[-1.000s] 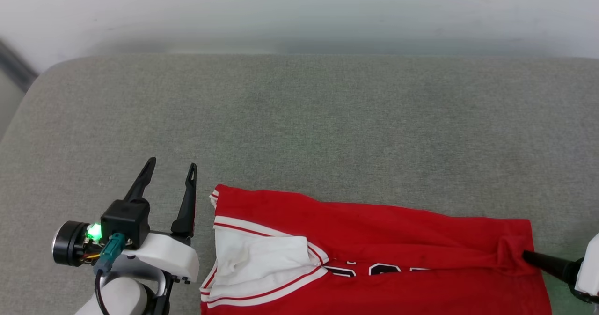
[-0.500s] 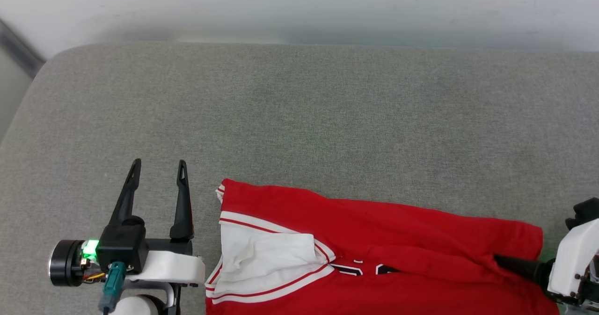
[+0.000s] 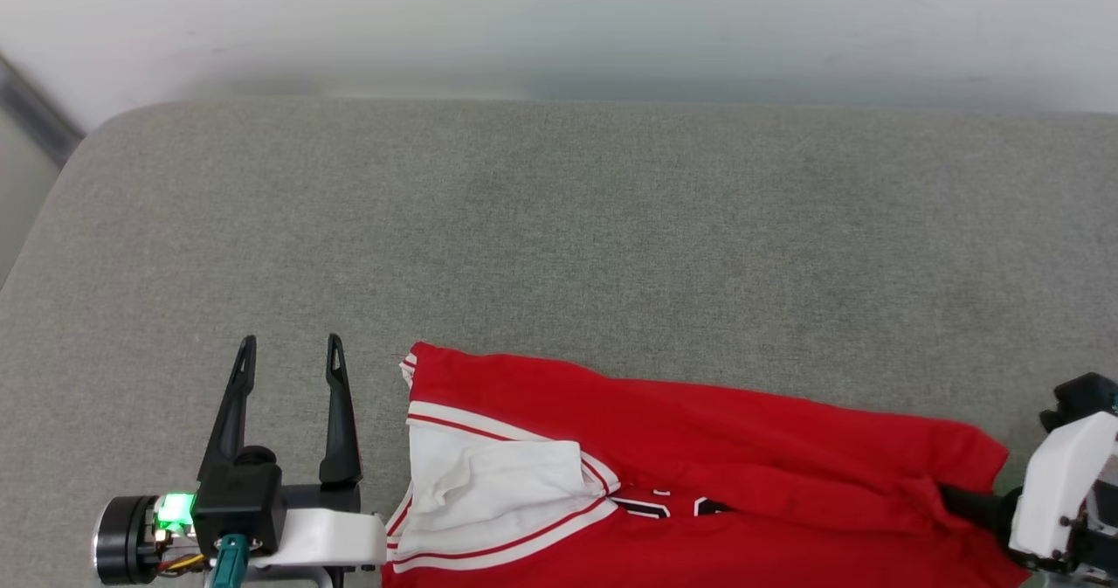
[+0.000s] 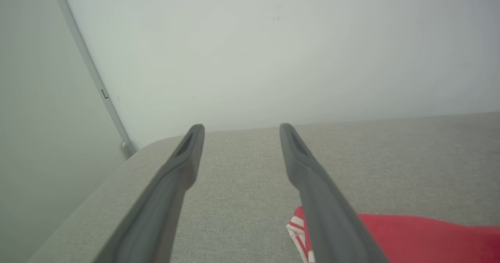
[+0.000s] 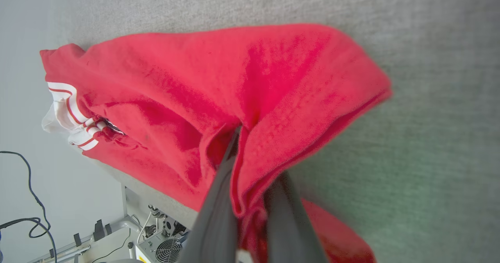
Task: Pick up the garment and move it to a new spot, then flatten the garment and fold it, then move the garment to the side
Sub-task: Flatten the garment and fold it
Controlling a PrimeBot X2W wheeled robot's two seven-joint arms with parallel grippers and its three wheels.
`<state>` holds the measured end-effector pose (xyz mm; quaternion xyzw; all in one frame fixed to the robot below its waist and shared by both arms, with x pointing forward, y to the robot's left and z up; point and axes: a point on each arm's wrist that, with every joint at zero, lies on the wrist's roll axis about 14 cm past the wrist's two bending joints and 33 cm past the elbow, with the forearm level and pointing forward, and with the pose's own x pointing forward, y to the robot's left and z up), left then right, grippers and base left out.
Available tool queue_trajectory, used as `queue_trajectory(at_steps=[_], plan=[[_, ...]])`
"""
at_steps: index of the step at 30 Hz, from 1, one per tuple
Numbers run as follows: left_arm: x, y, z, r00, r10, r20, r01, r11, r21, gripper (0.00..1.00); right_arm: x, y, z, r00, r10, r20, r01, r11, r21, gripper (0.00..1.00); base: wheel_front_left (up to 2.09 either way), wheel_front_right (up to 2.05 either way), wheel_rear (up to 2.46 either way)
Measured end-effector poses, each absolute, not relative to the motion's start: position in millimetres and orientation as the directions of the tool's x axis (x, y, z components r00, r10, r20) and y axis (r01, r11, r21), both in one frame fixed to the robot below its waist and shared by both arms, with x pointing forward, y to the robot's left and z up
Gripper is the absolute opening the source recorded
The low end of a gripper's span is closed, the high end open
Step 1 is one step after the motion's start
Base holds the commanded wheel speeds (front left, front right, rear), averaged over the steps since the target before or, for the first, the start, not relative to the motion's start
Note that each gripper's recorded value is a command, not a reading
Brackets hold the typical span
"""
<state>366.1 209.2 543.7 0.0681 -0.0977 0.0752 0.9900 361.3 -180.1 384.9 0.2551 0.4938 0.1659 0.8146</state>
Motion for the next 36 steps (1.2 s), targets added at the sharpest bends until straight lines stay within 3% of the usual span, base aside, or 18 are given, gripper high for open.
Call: queue_trajectory(at_steps=[6, 9, 14, 22, 28, 36], plan=[[358, 209, 542, 0.97, 0.135, 0.2, -0.163, 0.978, 0.128, 1.0, 367, -216, 402, 0.522, 0.444, -0.728, -0.013, 0.858, 0.513, 0.0, 0.0, 0.0, 0.0], [351, 208, 541, 0.972, 0.129, 0.195, -0.156, 0.979, 0.131, 1.0, 359, -267, 409, 0.551, 0.318, -0.771, 0.037, 0.914, 0.404, 0.0, 0.0, 0.0, 0.0], [345, 203, 536, 0.977, 0.112, 0.18, -0.138, 0.981, 0.137, 1.0, 349, -282, 418, 0.546, 0.288, -0.787, 0.033, 0.931, 0.363, 0.0, 0.0, 0.0, 0.0], [342, 198, 534, 0.981, 0.089, 0.173, -0.114, 0.983, 0.142, 1.0, 349, -207, 450, 0.536, 0.485, -0.691, -0.187, 0.866, 0.463, 0.0, 0.0, 0.0, 0.0], [342, 195, 531, 0.983, 0.081, 0.164, -0.104, 0.985, 0.137, 1.0, 344, -133, 473, 0.456, 0.631, -0.627, -0.395, 0.775, 0.493, 0.0, 0.0, 0.0, 0.0], [349, 195, 528, 0.984, 0.082, 0.155, -0.103, 0.986, 0.134, 1.0, 360, -63, 479, 0.369, 0.688, -0.625, -0.561, 0.701, 0.44, 0.0, 0.0, 0.0, 0.0]])
